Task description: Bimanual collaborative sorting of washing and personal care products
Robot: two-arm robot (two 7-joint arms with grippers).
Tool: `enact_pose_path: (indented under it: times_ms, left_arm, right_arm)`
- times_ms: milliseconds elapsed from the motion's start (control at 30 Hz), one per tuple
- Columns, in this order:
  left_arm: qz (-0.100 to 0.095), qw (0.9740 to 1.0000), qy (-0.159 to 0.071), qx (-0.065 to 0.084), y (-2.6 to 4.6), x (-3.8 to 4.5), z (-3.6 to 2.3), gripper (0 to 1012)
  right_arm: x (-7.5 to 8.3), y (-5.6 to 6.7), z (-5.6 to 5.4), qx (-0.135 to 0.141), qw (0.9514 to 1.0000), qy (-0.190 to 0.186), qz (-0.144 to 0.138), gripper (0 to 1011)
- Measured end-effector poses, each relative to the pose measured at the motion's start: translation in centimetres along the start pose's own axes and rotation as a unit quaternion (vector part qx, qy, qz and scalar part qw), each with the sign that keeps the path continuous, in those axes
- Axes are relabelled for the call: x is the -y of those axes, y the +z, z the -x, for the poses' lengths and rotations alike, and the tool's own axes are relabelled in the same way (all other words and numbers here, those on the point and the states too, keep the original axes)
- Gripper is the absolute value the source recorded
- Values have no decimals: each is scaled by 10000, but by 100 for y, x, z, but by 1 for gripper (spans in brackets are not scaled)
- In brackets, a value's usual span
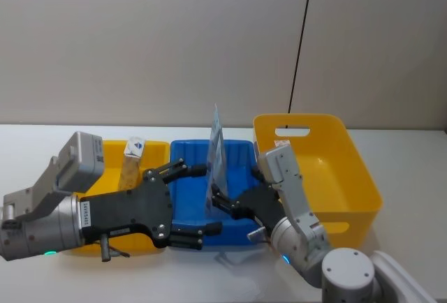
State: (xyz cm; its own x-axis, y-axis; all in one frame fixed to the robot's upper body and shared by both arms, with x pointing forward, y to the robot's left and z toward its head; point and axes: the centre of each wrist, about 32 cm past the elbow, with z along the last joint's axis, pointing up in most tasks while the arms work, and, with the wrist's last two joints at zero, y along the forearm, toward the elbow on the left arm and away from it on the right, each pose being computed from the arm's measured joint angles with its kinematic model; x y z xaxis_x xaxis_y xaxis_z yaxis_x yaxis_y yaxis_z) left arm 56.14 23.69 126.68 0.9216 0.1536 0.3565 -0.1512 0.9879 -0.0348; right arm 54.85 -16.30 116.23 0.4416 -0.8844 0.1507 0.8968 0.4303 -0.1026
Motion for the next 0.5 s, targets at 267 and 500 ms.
enact_pose_path:
  times_ms: [267, 500]
  left_arm:
    - [0, 10000, 0, 0, 0, 0, 0, 1001]
    - [0, 10000, 0, 0, 0, 0, 0, 1001]
  right_arm:
    - [-141, 1, -42, 94, 9999, 41, 15, 1004]
    - [-259, 2, -74, 150, 9998, 85, 34, 1004]
